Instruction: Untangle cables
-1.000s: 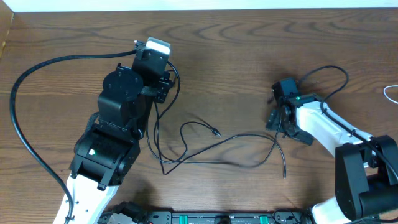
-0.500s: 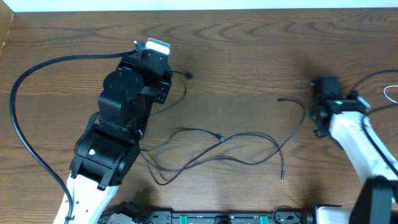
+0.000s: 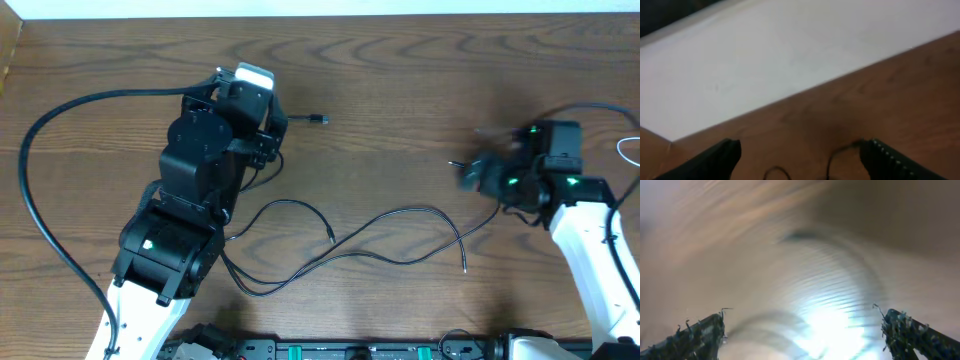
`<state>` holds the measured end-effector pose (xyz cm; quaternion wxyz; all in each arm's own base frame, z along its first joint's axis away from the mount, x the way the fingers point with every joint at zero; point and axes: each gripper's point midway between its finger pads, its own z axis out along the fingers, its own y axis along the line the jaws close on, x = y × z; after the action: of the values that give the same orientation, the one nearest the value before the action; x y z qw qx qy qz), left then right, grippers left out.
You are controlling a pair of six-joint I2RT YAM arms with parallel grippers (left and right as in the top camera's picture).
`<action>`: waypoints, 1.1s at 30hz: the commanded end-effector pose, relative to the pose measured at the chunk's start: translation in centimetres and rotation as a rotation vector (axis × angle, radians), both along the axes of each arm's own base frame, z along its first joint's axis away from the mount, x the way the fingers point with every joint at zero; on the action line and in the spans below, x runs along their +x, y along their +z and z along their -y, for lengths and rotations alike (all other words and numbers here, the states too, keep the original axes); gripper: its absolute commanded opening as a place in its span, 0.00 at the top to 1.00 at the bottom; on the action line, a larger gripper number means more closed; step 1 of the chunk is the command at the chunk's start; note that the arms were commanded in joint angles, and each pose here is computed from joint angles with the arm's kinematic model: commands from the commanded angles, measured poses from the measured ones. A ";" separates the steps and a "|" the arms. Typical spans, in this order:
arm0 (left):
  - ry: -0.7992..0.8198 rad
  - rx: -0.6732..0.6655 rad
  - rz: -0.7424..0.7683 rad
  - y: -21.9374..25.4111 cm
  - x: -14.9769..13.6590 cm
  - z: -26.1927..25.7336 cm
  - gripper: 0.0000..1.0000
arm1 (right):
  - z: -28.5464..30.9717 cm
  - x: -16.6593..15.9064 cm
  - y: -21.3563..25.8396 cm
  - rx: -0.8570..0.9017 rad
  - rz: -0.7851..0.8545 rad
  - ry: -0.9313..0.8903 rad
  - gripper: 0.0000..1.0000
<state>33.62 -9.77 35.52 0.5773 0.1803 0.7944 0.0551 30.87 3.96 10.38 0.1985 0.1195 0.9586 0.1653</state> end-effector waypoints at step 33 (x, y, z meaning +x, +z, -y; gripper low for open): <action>1.142 -0.339 -0.267 -9.0 -6.4 -23.9 0.11 | -23.2 -9.3 -5.4 -0.291 0.245 1.310 0.01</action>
<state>27.21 13.94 26.46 0.3680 -0.3417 0.8343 0.2273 22.36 25.63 4.83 0.1690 -0.4865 0.8486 0.1212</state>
